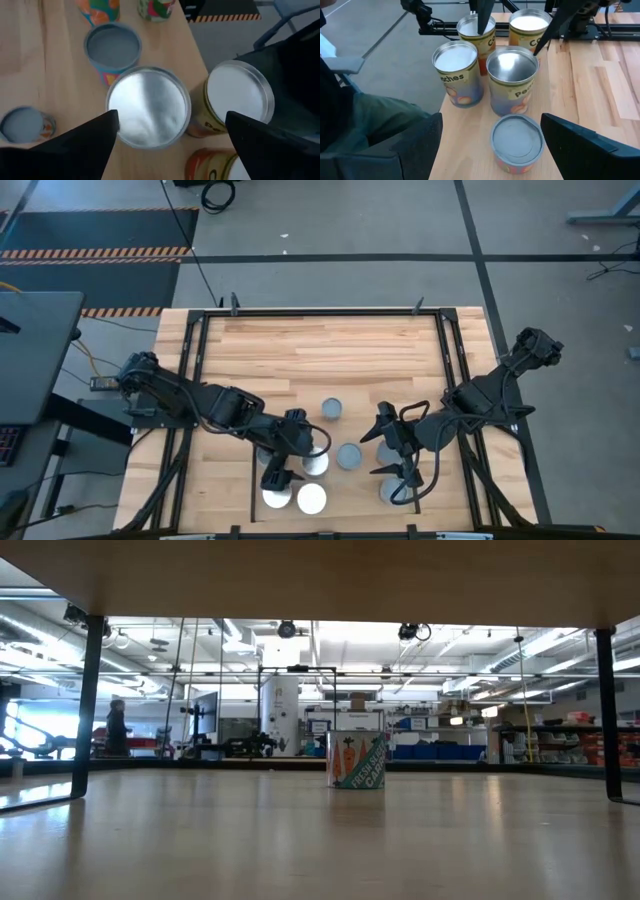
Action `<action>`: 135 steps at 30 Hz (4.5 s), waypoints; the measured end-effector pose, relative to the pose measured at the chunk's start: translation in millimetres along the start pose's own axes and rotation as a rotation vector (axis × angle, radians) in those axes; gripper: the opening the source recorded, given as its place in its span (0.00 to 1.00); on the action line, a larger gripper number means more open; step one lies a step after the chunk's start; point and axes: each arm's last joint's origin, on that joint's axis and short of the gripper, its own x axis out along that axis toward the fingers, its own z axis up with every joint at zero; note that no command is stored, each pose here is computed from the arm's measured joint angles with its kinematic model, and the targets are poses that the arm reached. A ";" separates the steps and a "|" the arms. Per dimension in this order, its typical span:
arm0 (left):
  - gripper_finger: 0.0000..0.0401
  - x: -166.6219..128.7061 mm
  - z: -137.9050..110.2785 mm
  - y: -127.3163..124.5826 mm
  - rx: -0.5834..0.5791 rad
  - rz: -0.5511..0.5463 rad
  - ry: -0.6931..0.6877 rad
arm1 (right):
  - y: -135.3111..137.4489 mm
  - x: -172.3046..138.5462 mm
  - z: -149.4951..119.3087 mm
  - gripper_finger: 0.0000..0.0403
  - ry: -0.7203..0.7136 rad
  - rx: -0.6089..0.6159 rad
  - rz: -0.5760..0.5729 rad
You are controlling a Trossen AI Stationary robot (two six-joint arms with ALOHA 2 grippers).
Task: Pick and place cans onto a shelf
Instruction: Adjust the cans on the shelf
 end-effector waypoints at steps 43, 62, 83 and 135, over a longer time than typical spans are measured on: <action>0.93 -1.4 13.6 -33.7 0.233 -0.055 -0.166 | -1.7 0.3 0.8 0.86 -0.003 -0.013 -0.005; 0.93 32.4 2.6 -51.2 0.349 0.159 -0.128 | -6.4 1.5 4.6 0.86 -0.029 0.002 -0.014; 0.93 42.1 3.6 -36.4 0.364 0.191 -0.086 | -6.1 1.4 5.0 0.86 -0.032 0.007 -0.008; 0.93 -38.0 1.8 -25.5 0.164 0.592 -0.359 | 20.2 46.6 -23.2 0.86 0.145 -0.012 0.026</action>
